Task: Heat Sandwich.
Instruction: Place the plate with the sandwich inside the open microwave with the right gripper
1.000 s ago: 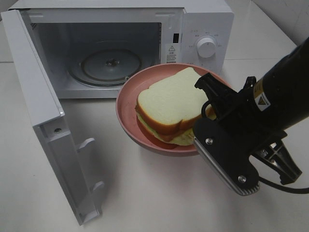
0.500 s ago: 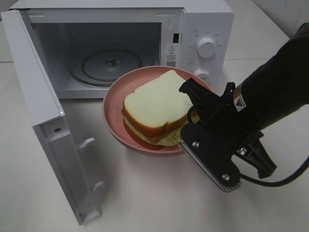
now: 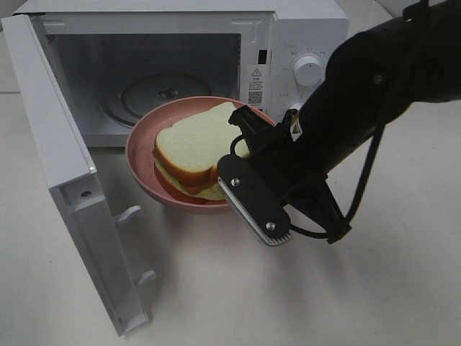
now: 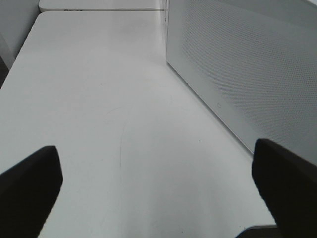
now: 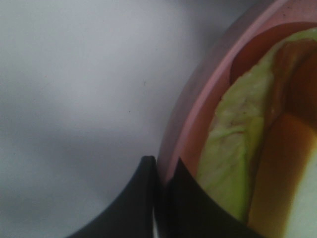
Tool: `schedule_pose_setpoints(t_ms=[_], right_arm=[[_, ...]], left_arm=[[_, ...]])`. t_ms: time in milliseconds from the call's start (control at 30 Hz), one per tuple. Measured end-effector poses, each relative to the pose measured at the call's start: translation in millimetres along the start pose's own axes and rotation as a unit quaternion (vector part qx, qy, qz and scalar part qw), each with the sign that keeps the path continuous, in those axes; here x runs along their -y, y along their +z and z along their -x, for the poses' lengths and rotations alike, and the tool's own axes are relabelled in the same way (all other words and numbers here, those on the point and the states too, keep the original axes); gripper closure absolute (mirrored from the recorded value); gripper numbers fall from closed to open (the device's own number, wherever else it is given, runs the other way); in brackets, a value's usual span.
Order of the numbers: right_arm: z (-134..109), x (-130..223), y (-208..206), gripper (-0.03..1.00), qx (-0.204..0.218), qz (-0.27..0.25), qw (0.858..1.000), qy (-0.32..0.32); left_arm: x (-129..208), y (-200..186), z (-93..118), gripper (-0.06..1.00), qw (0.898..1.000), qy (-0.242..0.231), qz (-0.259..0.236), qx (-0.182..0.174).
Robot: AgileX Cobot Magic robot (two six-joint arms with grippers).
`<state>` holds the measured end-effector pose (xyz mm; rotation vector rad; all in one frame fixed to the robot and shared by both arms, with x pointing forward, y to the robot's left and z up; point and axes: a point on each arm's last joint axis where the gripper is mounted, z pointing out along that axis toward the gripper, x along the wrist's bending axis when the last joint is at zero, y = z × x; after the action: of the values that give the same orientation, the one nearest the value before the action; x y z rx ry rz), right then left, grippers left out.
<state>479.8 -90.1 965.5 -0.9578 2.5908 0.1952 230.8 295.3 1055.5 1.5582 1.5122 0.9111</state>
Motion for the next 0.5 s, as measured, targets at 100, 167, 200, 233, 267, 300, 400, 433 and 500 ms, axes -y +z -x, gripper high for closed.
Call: schedule_pose_setpoints(t_ms=[100, 167, 200, 233, 267, 300, 400, 433, 500], right_arm=[[8, 0, 6, 0.93, -0.001, 0.0, 1.0, 0.0], [14, 1, 9, 0.93, 0.001, -0.001, 1.0, 0.001], [14, 1, 9, 0.93, 0.001, -0.001, 1.0, 0.001], [19, 2, 12, 0.93, 0.003, -0.001, 1.0, 0.002], [22, 2, 13, 0.93, 0.005, -0.001, 1.0, 0.002], [24, 2, 13, 0.93, 0.007, -0.001, 1.0, 0.003], [31, 3, 16, 0.93, 0.006, -0.001, 1.0, 0.006], [33, 3, 17, 0.93, 0.005, -0.001, 1.0, 0.006], [37, 4, 19, 0.93, 0.005, -0.001, 1.0, 0.007]], left_arm=[[0, 0, 0, -0.05, 1.0, 0.0, 0.0, 0.0], [0, 0, 0, -0.05, 1.0, 0.0, 0.0, 0.0], [0, 0, 0, -0.05, 1.0, 0.0, 0.0, 0.0], [0, 0, 0, -0.05, 1.0, 0.0, 0.0, 0.0], [0, 0, 0, -0.05, 1.0, 0.0, 0.0, 0.0], [0, 0, 0, -0.05, 1.0, 0.0, 0.0, 0.0], [0, 0, 0, -0.05, 1.0, 0.0, 0.0, 0.0], [0, 0, 0, -0.05, 1.0, 0.0, 0.0, 0.0], [0, 0, 0, -0.05, 1.0, 0.0, 0.0, 0.0]])
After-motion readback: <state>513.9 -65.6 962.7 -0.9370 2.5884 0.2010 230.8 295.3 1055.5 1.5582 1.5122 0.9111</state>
